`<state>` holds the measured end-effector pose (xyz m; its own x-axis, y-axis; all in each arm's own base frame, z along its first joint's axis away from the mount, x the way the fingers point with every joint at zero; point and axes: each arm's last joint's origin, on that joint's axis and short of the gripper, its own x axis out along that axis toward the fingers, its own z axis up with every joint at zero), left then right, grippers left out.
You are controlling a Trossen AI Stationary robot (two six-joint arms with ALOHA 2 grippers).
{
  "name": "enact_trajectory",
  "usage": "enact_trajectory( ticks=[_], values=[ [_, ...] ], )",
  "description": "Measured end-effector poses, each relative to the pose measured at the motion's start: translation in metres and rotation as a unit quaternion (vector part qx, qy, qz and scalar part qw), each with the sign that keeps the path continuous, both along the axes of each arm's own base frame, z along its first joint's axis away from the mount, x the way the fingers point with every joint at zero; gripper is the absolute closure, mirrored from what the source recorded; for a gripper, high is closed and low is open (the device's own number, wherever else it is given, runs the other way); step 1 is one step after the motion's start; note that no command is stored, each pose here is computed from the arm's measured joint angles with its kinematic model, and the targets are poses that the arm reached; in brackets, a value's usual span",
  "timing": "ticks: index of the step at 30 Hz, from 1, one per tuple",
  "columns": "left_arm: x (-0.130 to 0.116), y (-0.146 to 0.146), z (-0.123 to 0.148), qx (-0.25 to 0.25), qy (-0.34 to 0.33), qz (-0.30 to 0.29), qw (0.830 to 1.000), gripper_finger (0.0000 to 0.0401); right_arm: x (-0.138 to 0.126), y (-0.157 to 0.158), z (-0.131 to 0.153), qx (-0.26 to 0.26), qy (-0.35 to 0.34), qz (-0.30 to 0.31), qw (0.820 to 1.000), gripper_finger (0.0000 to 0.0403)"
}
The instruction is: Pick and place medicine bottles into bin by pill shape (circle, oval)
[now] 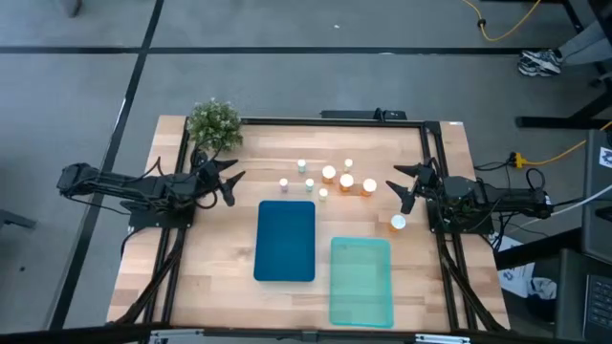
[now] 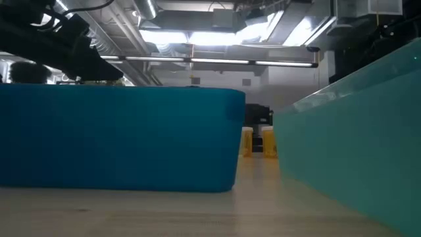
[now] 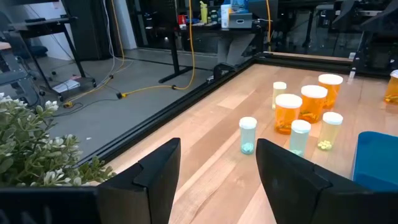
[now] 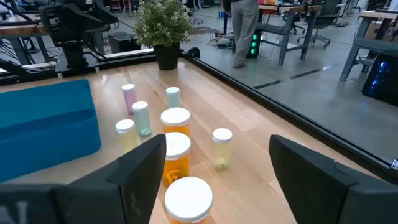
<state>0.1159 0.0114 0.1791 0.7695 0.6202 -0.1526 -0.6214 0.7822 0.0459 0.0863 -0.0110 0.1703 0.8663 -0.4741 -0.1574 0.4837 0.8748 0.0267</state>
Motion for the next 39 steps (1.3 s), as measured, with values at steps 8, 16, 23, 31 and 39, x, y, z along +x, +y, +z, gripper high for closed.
enact_trajectory(
  ticks=[8,16,23,31,39],
  values=[
    [0.0,0.0,0.0,0.0,0.0,0.0,1.0,0.0199,0.0,0.0,-0.0001,0.0,0.0,0.0,1.0,0.0116],
    [0.0,0.0,0.0,0.0,0.0,0.0,1.0,0.0199,0.0,0.0,0.0,0.0,0.0,0.0,1.0,0.0116],
    [0.0,0.0,0.0,0.0,0.0,0.0,1.0,0.0199,-0.0002,-0.0008,0.0007,-0.035,0.015,-0.009,0.999,0.0116],
    [0.0,0.0,0.0001,0.0,0.0,0.0,1.0,0.0199,-0.0009,-0.0022,0.0016,-0.11,0.054,-0.022,0.992,0.0116],
    [0.0,0.0,0.0,0.0,0.0,0.0,1.0,0.0199,0.0002,-0.0009,0.0035,0.033,-0.038,-0.021,0.998,0.0116]
  ],
)
